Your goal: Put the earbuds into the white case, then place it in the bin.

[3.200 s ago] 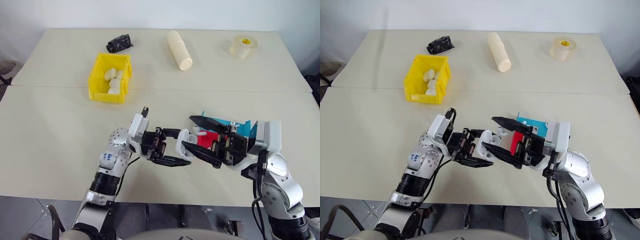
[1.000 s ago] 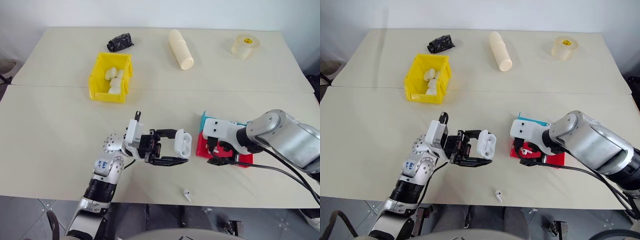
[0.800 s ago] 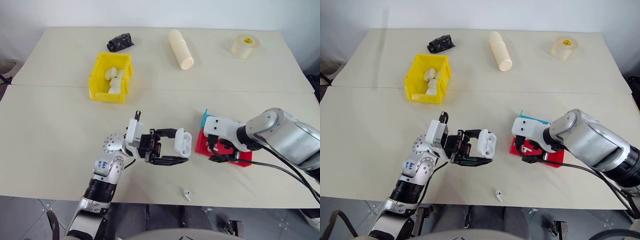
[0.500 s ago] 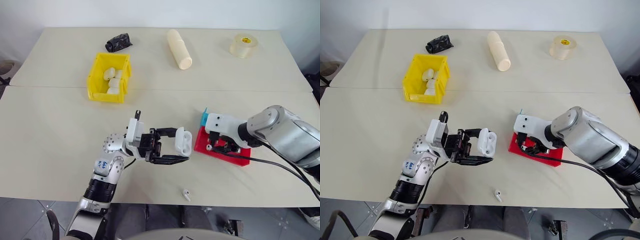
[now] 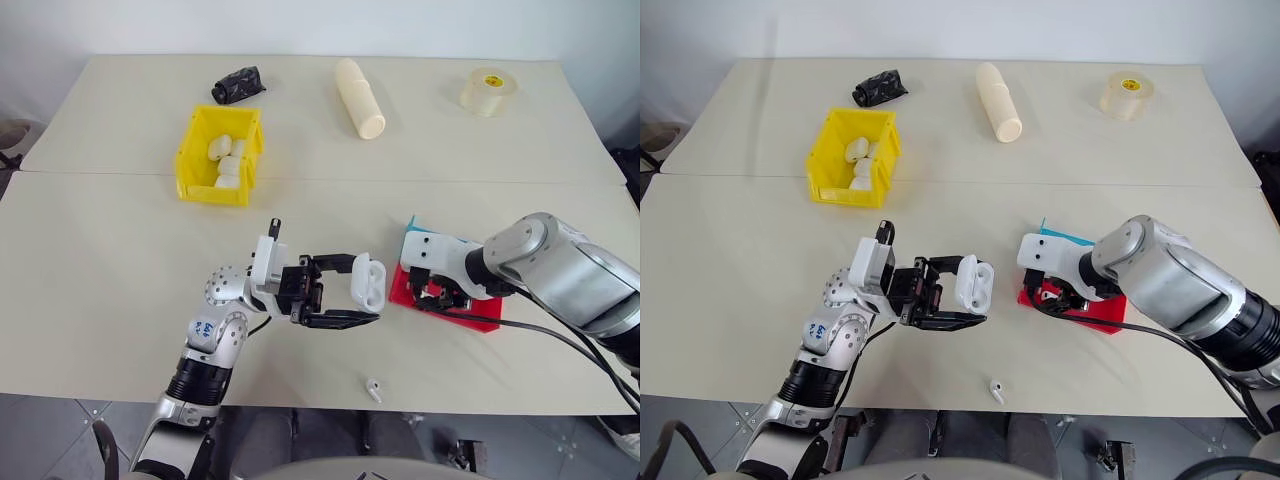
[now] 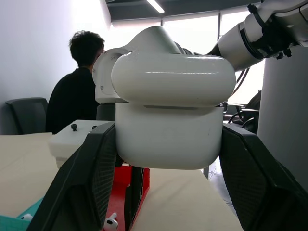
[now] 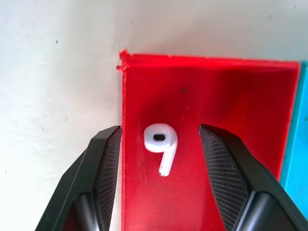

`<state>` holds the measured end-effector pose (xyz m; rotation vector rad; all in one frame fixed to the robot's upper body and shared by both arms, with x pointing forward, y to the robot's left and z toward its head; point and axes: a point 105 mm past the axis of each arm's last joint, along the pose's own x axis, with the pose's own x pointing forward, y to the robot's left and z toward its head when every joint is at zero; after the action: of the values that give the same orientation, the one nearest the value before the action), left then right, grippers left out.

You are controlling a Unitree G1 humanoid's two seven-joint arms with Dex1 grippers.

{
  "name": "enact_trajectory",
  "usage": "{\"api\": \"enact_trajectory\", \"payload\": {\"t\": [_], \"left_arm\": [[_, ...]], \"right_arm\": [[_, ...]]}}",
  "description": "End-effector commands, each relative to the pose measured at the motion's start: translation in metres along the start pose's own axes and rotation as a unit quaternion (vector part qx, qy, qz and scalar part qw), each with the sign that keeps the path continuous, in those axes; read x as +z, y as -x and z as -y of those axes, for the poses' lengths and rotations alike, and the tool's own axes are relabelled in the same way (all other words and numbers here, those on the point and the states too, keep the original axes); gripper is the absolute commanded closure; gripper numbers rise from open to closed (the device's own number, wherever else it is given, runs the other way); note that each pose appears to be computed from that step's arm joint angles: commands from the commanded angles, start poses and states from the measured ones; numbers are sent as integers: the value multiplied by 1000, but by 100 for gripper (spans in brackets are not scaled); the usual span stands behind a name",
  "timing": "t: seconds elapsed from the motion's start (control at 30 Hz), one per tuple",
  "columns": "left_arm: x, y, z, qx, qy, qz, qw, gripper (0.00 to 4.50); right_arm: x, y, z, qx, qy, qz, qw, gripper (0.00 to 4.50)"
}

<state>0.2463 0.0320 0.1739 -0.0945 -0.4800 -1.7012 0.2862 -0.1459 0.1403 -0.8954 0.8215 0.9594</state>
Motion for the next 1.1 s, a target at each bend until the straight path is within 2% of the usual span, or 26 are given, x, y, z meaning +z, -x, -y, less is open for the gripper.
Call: {"api": "enact_trajectory", "payload": {"t": [0.03,0.07,0.2,0.73,0.83,0.9,1.1], "left_arm": [[8,-5,2,-8,-13,11,1000,170],[8,-5,2,-8,-14,11,1000,170],[8,-5,2,-7,-14,11,1000,170],[8,-3,1,-6,-12,11,1000,170],[7,-3,2,-6,-11,11,1000,170],[7,-2,2,-6,-11,11,1000,170],[5,1,3,-5,-9,9,1000,170]], "right_arm": [[8,2,0,-7,26,5,1000,186],[8,1,0,-7,28,4,1000,186],[5,-1,-1,-8,33,-2,999,271],[0,-3,-4,-2,45,-16,999,271],[1,-4,-6,1,45,-14,999,331],[0,-4,-8,4,46,-15,999,397],[0,0,-6,-7,39,-10,999,402]]}}
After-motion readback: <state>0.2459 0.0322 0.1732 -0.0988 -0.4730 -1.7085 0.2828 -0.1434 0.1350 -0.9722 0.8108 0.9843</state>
